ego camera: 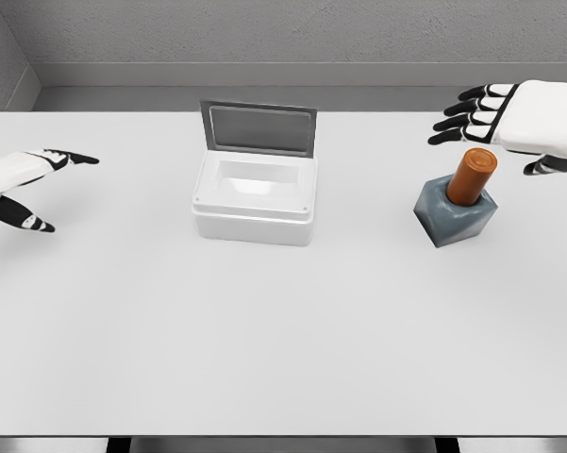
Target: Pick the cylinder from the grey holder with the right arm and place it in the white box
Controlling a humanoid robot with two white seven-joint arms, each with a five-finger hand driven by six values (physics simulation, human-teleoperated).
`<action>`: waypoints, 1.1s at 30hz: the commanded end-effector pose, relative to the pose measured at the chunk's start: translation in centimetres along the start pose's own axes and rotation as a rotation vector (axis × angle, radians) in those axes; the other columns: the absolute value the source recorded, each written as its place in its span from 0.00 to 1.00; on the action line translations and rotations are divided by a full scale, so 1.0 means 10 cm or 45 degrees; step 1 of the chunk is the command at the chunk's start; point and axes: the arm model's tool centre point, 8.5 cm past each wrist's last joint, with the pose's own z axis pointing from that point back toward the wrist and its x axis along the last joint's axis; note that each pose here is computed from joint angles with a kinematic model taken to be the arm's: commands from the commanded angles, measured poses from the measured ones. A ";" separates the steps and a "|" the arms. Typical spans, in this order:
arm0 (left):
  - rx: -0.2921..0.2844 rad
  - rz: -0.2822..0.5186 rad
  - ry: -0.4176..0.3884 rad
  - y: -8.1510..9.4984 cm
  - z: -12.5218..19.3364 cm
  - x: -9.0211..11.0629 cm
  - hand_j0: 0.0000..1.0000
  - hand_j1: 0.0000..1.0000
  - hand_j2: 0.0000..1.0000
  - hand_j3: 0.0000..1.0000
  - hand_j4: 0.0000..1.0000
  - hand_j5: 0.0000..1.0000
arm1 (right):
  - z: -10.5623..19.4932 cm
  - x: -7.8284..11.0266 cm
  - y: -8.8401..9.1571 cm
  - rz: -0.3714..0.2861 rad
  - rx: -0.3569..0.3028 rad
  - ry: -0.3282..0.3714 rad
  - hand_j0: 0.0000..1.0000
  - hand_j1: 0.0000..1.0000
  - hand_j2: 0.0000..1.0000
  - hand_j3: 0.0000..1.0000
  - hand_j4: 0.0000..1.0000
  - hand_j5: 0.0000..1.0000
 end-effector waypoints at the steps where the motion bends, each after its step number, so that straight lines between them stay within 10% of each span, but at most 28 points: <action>1: 0.000 0.010 -0.004 -0.02 -0.02 0.01 1.00 1.00 1.00 1.00 1.00 1.00 | 0.00 0.00 0.00 -0.005 -0.003 0.000 1.00 1.00 1.00 1.00 1.00 1.00; 8: 0.041 0.050 -0.015 0.02 -0.02 0.00 1.00 1.00 1.00 1.00 1.00 1.00 | -0.02 0.00 0.09 -0.027 0.034 -0.008 1.00 1.00 1.00 1.00 1.00 1.00; 14: 0.220 0.521 -0.202 -0.05 -0.11 0.11 1.00 1.00 1.00 1.00 1.00 1.00 | -0.08 0.04 0.17 -0.047 0.058 -0.035 1.00 1.00 1.00 1.00 1.00 1.00; 27: 0.348 0.725 -0.339 -0.01 -0.54 0.25 1.00 1.00 1.00 1.00 1.00 1.00 | -0.26 -0.04 0.37 -0.079 0.098 -0.022 1.00 1.00 1.00 1.00 1.00 1.00; 33: 0.263 0.741 -0.382 -0.10 -0.73 0.32 1.00 1.00 1.00 1.00 1.00 1.00 | -0.36 -0.09 0.47 -0.081 0.130 -0.008 1.00 1.00 1.00 1.00 1.00 1.00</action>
